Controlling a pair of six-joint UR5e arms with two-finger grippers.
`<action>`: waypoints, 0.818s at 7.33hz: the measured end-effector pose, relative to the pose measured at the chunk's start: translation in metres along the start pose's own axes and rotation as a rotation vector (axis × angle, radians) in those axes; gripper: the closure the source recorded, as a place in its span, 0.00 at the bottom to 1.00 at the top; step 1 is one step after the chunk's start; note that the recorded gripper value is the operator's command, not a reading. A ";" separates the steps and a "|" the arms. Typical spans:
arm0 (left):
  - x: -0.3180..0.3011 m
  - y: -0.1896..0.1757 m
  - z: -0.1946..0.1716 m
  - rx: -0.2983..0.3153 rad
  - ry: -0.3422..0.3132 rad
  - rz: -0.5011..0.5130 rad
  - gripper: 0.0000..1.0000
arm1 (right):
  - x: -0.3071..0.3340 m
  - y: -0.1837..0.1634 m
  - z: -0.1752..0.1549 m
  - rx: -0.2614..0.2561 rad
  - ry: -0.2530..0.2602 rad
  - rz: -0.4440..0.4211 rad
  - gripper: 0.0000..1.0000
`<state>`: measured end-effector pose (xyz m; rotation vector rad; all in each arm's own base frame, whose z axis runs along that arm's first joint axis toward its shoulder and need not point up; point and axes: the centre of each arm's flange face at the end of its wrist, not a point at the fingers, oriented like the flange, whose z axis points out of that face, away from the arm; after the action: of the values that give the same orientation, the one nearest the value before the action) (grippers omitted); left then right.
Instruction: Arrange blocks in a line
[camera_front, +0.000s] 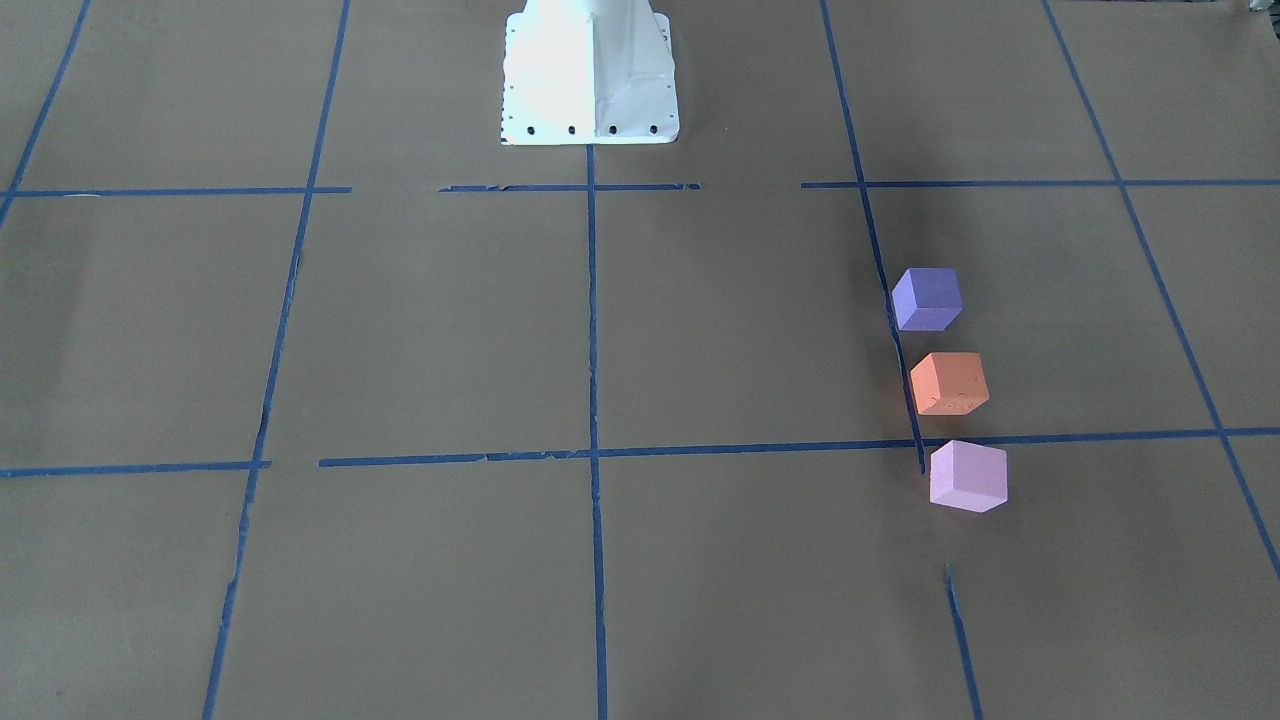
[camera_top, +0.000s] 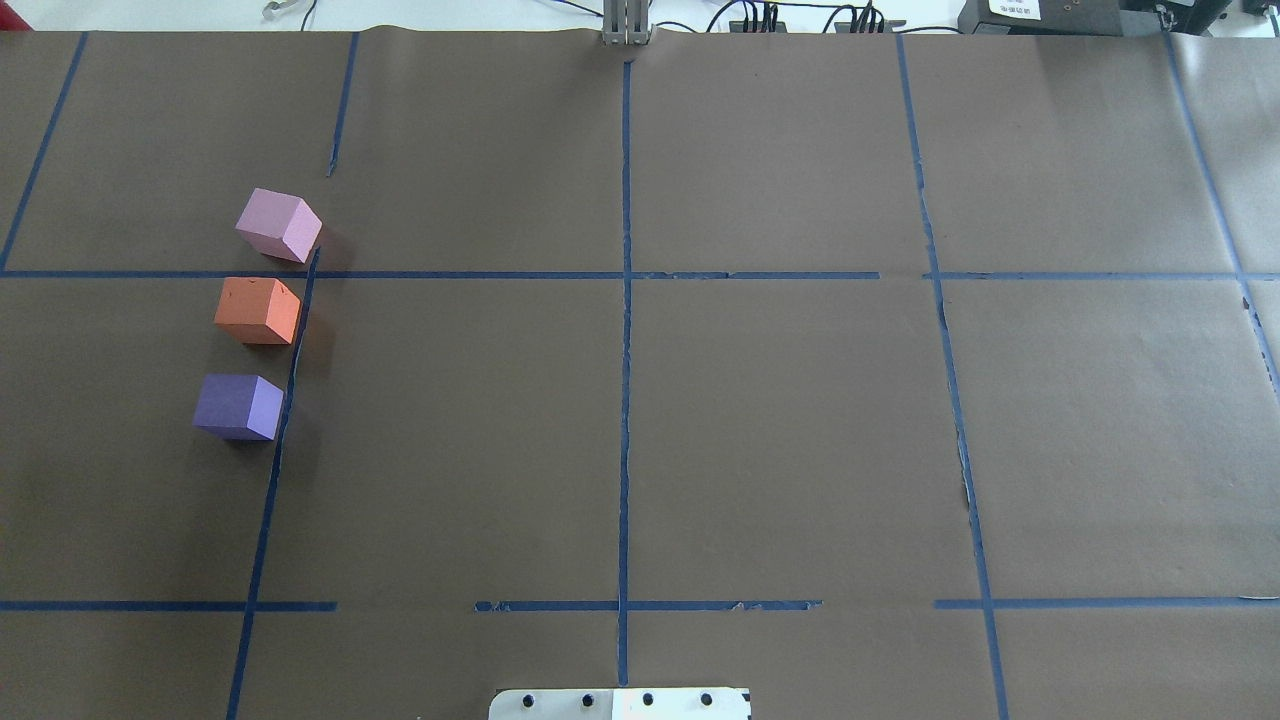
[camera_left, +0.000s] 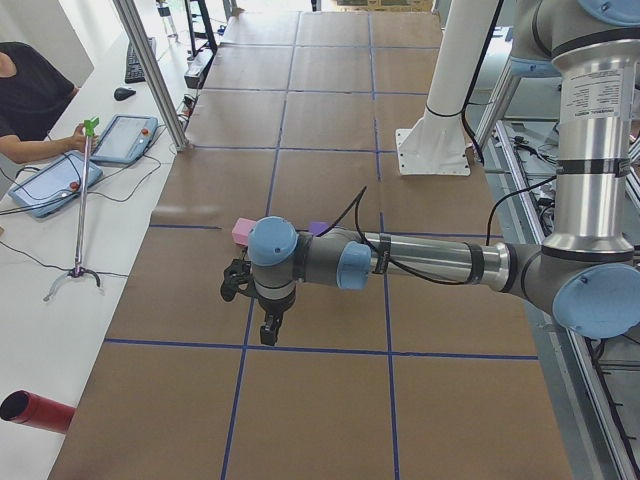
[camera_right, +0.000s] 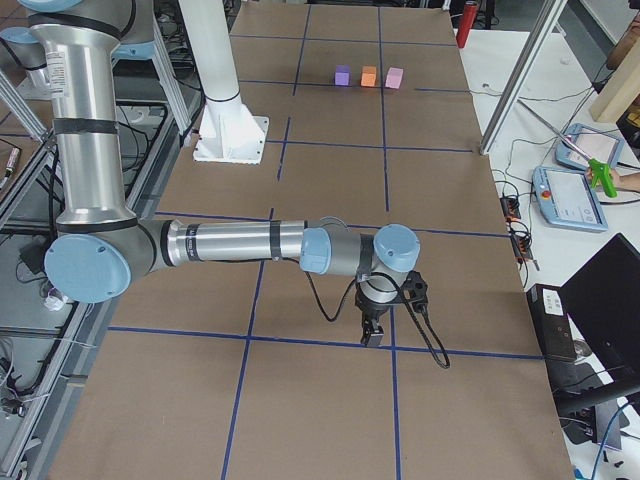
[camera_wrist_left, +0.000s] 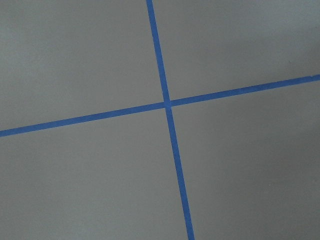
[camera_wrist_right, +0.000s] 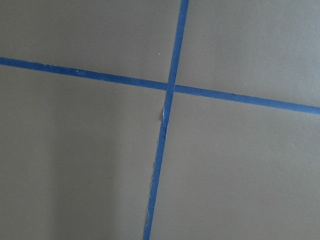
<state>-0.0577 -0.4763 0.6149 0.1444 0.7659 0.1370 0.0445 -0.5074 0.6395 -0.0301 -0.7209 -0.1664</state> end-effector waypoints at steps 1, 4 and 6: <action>-0.001 0.000 0.001 -0.002 0.000 0.000 0.00 | 0.000 0.000 0.000 0.000 0.000 0.000 0.00; -0.003 0.001 0.004 -0.007 0.001 0.001 0.00 | 0.000 0.000 0.000 0.000 0.000 0.000 0.00; -0.003 0.001 0.003 -0.005 0.001 0.002 0.00 | 0.000 0.000 0.000 0.000 0.000 0.000 0.00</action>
<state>-0.0577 -0.4758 0.6190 0.1399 0.7660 0.1406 0.0445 -0.5074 0.6395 -0.0301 -0.7209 -0.1664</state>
